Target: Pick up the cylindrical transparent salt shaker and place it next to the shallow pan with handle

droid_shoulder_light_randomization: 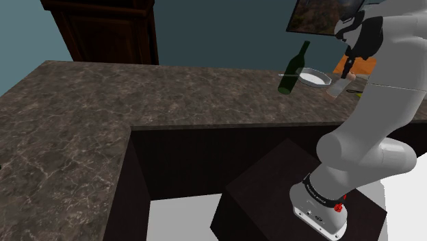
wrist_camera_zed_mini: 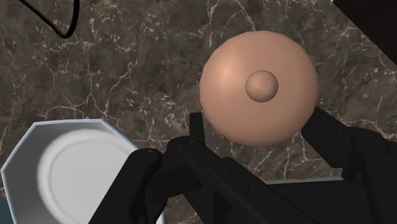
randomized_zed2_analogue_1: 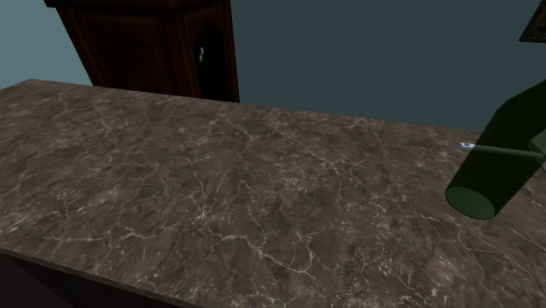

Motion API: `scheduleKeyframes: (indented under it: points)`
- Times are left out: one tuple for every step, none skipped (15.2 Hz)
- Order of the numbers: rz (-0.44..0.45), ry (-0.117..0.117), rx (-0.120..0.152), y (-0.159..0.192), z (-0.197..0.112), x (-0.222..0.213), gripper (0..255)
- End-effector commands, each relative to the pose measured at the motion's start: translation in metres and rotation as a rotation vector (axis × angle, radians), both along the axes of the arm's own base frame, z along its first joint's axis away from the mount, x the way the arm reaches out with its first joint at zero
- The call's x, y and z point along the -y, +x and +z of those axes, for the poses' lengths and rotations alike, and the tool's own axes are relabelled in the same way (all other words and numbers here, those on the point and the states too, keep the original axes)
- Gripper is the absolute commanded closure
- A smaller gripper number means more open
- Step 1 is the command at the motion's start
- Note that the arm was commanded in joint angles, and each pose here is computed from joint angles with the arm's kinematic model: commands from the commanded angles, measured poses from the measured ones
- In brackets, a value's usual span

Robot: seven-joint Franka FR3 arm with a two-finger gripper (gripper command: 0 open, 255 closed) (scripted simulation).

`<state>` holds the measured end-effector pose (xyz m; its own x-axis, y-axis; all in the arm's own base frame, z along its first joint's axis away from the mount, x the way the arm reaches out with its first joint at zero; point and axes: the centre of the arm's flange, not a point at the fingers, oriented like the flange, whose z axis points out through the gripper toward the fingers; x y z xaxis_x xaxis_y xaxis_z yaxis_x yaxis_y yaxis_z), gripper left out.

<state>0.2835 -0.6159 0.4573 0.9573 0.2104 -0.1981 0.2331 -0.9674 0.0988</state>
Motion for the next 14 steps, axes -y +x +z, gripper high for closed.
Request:
scheduleKeyframes:
  points:
    - [0.0, -0.001, 0.0, 0.0, -0.01, -0.002, 255]
    - [0.0, -0.001, 0.0, 0.0, -0.015, -0.002, 255]
    - [0.0, -0.001, 0.0, 0.0, -0.023, -0.002, 255]
    - [0.0, -0.001, 0.0, 0.0, -0.023, -0.002, 255]
    - [0.0, -0.001, 0.0, 0.0, -0.023, -0.002, 255]
    - [0.0, -0.001, 0.0, 0.0, -0.023, -0.002, 255]
    - [0.0, -0.001, 0.0, 0.0, -0.023, -0.002, 255]
    - [0.0, -0.001, 0.0, 0.0, -0.023, -0.002, 255]
    - [0.0, -0.001, 0.0, 0.0, -0.023, -0.002, 255]
    - [0.0, -0.001, 0.0, 0.0, -0.023, -0.002, 255]
    - [0.0, -0.001, 0.0, 0.0, -0.023, -0.002, 255]
    - [0.0, -0.001, 0.0, 0.0, -0.023, -0.002, 0]
    - [0.0, -0.001, 0.0, 0.0, -0.023, -0.002, 0]
    - [0.0, -0.001, 0.0, 0.0, -0.023, -0.002, 0]
